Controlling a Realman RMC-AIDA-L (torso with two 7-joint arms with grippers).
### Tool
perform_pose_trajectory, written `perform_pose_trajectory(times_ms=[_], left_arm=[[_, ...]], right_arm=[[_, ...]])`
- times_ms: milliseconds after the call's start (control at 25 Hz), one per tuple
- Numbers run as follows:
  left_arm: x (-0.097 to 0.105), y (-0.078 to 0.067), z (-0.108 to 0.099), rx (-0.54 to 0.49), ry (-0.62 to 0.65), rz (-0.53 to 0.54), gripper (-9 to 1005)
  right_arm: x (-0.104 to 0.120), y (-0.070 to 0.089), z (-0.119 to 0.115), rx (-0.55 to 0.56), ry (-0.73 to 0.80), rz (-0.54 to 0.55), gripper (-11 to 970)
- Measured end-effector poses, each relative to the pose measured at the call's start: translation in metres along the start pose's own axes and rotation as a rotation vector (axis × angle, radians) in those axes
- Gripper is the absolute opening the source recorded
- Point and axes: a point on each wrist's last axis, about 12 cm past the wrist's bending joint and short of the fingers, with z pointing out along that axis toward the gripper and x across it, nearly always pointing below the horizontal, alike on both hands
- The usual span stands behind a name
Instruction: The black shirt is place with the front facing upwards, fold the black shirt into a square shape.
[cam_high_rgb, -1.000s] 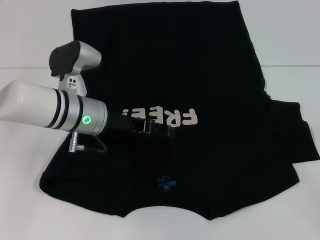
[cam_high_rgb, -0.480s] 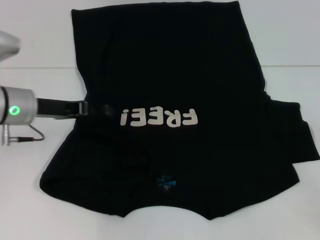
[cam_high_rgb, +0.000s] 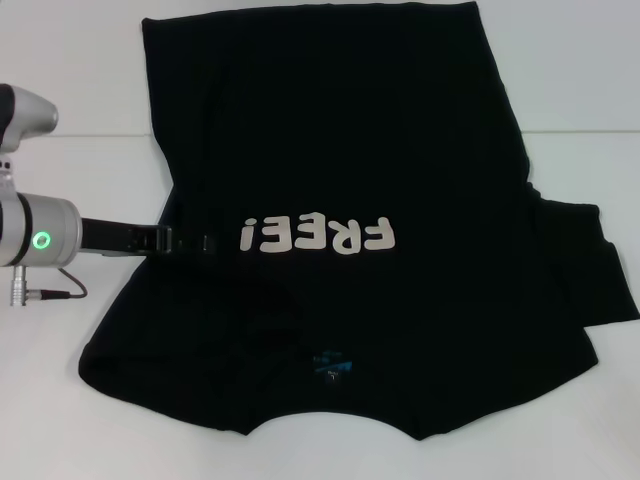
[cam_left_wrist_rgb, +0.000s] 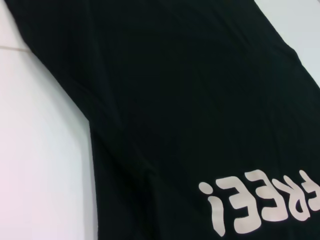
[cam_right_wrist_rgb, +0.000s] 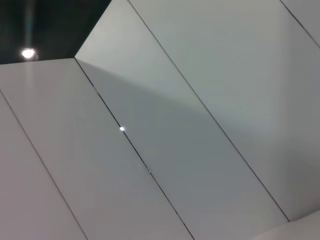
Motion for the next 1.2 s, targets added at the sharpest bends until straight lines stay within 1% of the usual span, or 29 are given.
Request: perform_pose_trajectory(times_ms=[240,480,720,880,960,1040,1120,1200], left_arm=[[-0.001,-0.004,0.006,-0.005,0.003,0.012,728],[-0.001,-0.012,0.017,0.0,0.035,0.034,727],[-0.005,-0.018,0.022,-0.001,0.034,0.057,727],[-0.009,-0.028,0.027,0.035,0.01,0.064,726],[-0.011,-0.036,0.03,0.07,-0.007,0.074,726],[-0.012,-0.04,0.03,0.1,-0.013,0.078,726],[-0.014,-0.038,0.026,0.099,-0.02,0.081,726],[-0.013,-0.031,0.021,0.076,-0.02,0.077,726]], right_arm=[[0.002,0.0,0.0,0.003,0.002,0.001,925],[0.003,0.0,-0.002,0.01,0.003,0.002,925],[0.004,0.0,-0.004,0.016,0.002,-0.005,925],[0.005,0.0,-0.004,0.021,0.002,-0.007,925],[0.005,0.0,-0.004,0.022,0.002,-0.009,925],[0.006,-0.001,-0.004,0.023,0.002,-0.008,925],[0.007,-0.001,-0.004,0.025,0.003,-0.005,925],[0.007,-0.001,-0.004,0.03,0.004,-0.004,925]])
